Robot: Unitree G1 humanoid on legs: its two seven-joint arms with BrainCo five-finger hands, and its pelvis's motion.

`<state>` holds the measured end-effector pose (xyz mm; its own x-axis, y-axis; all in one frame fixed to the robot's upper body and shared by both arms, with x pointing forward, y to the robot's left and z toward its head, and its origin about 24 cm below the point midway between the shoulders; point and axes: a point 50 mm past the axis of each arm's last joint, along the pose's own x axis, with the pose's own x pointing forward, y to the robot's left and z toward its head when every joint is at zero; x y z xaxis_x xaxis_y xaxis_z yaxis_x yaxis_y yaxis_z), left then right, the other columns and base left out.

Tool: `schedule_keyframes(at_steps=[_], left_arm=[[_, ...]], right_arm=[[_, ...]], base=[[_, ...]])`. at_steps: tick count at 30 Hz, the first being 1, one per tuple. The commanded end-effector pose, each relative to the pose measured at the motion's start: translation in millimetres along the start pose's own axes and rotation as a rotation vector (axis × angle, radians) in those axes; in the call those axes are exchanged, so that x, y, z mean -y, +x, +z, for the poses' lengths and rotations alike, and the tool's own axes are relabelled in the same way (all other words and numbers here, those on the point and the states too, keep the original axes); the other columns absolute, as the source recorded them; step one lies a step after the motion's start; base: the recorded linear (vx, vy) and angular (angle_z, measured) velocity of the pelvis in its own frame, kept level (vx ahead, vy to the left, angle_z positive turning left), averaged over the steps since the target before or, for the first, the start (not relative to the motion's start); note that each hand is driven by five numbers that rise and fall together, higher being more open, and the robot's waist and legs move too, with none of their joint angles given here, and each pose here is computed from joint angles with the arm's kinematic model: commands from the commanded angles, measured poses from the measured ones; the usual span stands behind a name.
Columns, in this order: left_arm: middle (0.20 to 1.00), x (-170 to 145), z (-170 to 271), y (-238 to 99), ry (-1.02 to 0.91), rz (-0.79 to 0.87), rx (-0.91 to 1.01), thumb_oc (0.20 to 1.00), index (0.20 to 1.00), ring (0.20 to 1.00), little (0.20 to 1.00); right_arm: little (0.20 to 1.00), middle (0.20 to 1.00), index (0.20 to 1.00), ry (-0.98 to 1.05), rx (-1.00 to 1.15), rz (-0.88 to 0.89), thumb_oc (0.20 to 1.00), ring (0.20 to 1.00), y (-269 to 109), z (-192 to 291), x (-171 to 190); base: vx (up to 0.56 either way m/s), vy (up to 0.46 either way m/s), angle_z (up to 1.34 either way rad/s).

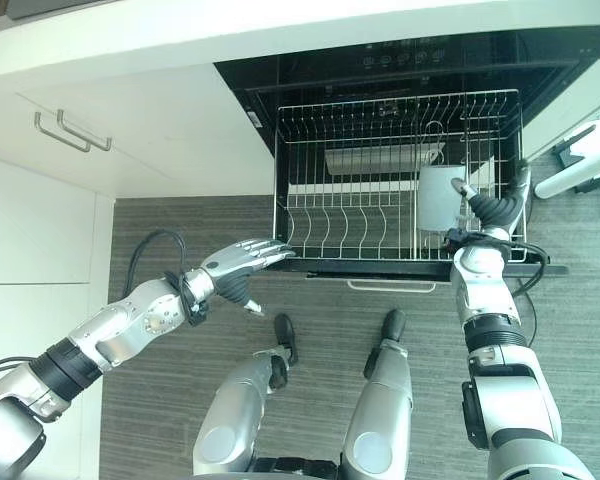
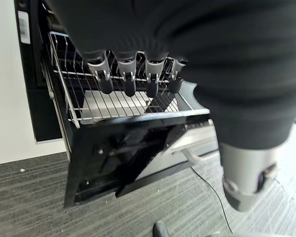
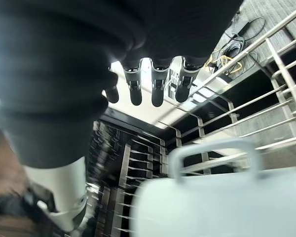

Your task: Place the dishes in the dishwasher.

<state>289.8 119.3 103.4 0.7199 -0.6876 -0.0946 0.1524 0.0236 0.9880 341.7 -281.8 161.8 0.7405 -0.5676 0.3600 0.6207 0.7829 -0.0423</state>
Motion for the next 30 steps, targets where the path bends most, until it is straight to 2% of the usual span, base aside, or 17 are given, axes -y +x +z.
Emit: schedule_keyframes(at_steps=[1,2,8,12,14,16,20,23,26,30], left_arm=[[1.000,-7.3,9.3,-1.6,0.021,0.105,0.022,1.000,1.000,1.000,1.000],[1.000,0.2,5.6,-5.2,0.025,0.120,-0.014,1.000,1.000,1.000,1.000],[1.000,23.0,2.6,-12.6,0.026,0.119,-0.081,1.000,1.000,1.000,1.000],[1.000,37.9,-3.1,-22.1,-0.001,0.148,-0.137,1.000,1.000,1.000,1.000],[1.000,41.1,-9.4,-32.3,-0.029,0.280,-0.192,1.000,1.000,1.000,1.000],[1.000,40.4,-22.8,-52.8,-0.155,0.582,-0.325,1.000,1.000,1.000,1.000],[1.000,48.3,-33.9,-89.5,-0.377,0.934,-0.422,1.000,1.000,1.000,1.000],[1.000,49.2,-31.4,-100.4,-0.516,1.040,-0.421,1.000,1.000,1.000,1.000],[1.000,32.0,-23.1,-97.7,-0.642,1.028,-0.278,1.000,1.000,1.000,1.000],[1.000,6.0,-24.2,-115.2,-0.651,1.149,-0.239,1.000,1.000,1.000,1.000]], right_arm=[[1.000,1.000,1.000,0.065,0.116,-0.031,1.000,1.000,0.9,18.1,5.8],[1.000,1.000,1.000,0.127,0.182,-0.022,1.000,1.000,-8.4,31.4,2.2],[1.000,1.000,1.000,0.176,0.330,0.042,1.000,1.000,-38.2,52.8,-5.0],[1.000,1.000,1.000,0.210,0.389,0.169,1.000,1.000,-59.2,53.6,-2.1],[1.000,1.000,1.000,0.202,0.418,0.280,1.000,1.000,-75.1,50.7,-6.2],[1.000,1.000,1.000,0.210,0.426,0.395,1.000,1.000,-97.4,43.8,-3.7],[1.000,1.000,1.000,0.206,0.425,0.514,1.000,1.000,-118.4,36.8,2.1],[1.000,1.000,1.000,0.167,0.411,0.532,1.000,1.000,-116.6,32.3,-2.4],[1.000,1.000,1.000,0.232,0.392,0.432,1.000,1.000,-109.5,38.0,6.5],[1.000,1.000,1.000,0.321,0.466,0.453,1.000,1.000,-124.0,49.5,9.3]], base=[[0.02,0.059,-0.19],[0.01,0.042,-0.19],[0.03,-0.007,-0.12],[0.03,0.022,-0.15],[0.06,0.004,-0.07],[0.11,-0.076,-0.05],[0.08,-0.072,0.31],[0.07,0.345,0.71],[0.05,0.819,0.58],[-0.07,0.556,0.03]])
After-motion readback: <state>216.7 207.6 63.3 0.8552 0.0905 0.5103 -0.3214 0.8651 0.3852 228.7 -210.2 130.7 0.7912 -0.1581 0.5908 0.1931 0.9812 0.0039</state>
